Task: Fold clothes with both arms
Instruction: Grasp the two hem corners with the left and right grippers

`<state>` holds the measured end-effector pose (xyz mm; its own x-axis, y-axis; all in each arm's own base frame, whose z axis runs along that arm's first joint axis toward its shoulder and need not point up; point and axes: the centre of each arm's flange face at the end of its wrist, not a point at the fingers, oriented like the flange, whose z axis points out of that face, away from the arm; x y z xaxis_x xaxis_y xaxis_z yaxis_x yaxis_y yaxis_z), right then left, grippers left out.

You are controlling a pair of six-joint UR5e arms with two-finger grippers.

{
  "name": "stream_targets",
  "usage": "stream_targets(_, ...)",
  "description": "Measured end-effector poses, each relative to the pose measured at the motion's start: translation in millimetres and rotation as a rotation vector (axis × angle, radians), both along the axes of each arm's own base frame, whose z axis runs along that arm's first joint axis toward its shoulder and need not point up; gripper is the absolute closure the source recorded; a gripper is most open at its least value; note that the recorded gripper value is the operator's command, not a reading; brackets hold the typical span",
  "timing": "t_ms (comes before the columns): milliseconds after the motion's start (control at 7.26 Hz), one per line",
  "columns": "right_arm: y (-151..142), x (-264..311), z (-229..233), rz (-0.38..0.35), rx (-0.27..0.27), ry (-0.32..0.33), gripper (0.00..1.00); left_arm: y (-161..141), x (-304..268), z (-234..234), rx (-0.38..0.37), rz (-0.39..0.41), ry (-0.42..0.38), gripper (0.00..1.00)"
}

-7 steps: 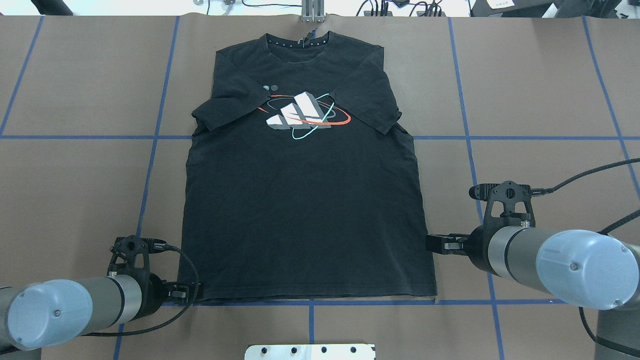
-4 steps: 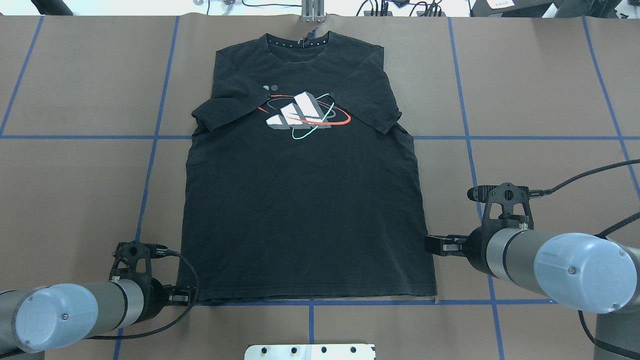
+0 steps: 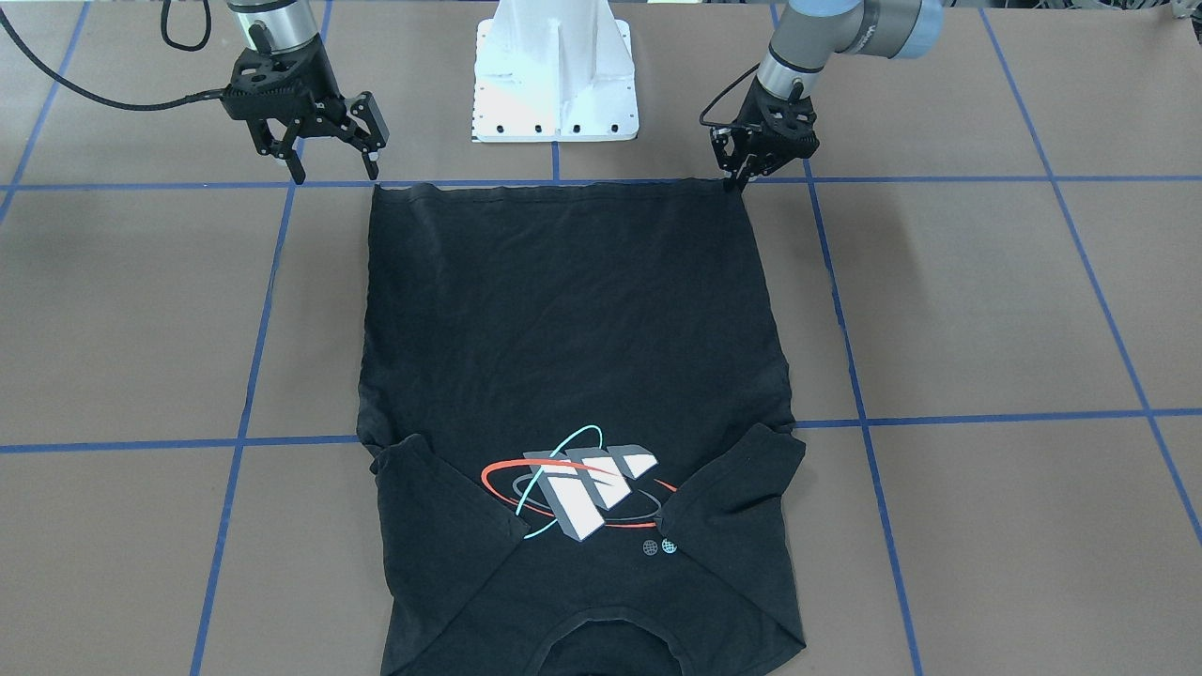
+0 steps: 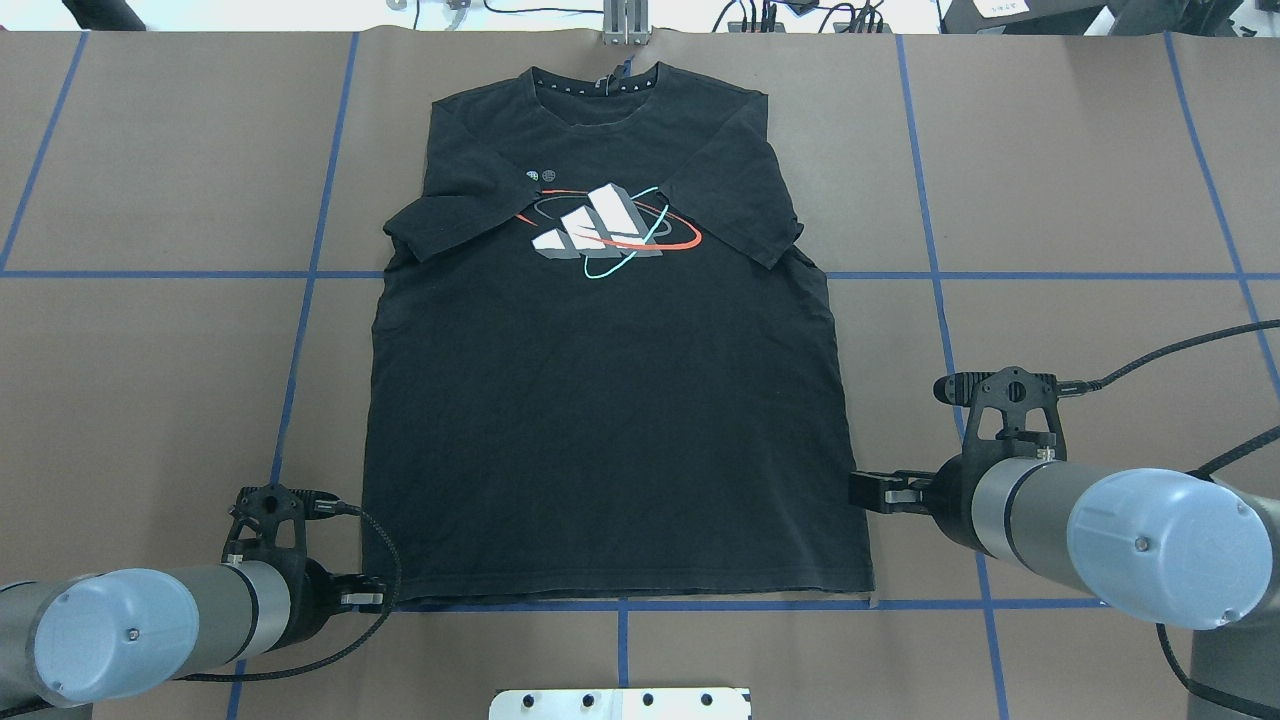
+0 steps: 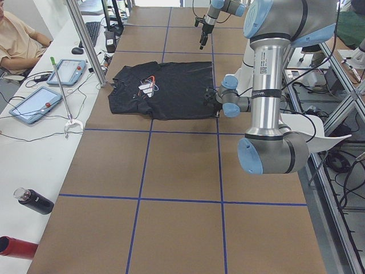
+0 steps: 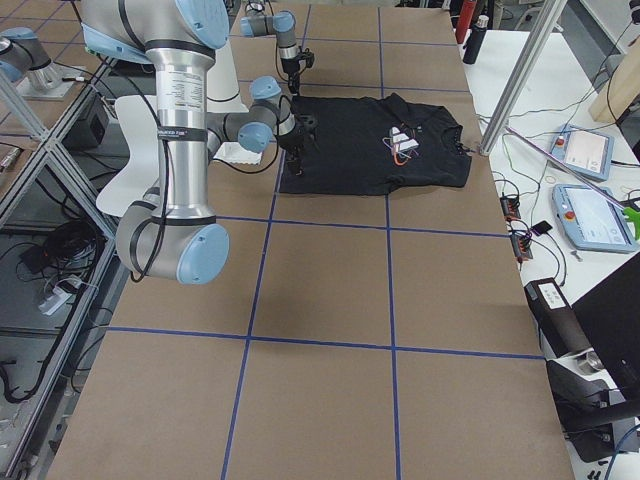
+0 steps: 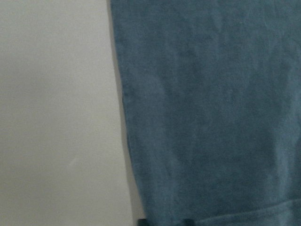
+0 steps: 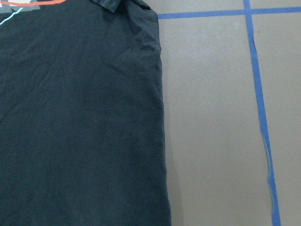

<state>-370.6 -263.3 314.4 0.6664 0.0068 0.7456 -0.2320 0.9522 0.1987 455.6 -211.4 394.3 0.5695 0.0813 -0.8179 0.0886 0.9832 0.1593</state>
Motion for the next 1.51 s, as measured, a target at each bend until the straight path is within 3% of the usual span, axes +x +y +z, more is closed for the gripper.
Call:
stream_targets(275,0,0,0,-0.001,0.001,-0.001,0.0,1,-2,0,-0.001,0.001,-0.003,0.82)
stream_targets(551,0,-1,-1,-0.002,0.002,-0.001,0.0,1,-2,1,-0.001,0.001,-0.006,1.0)
stream_targets(1101,16,-15,0,0.011,-0.013,-0.008,0.01,2,-6,1,-0.001,0.003,-0.006,1.0)
stream_targets(1514,45,-59,32,0.048,0.039,0.067,0.04,2,-9,-11,0.002,0.005,0.017,1.0)
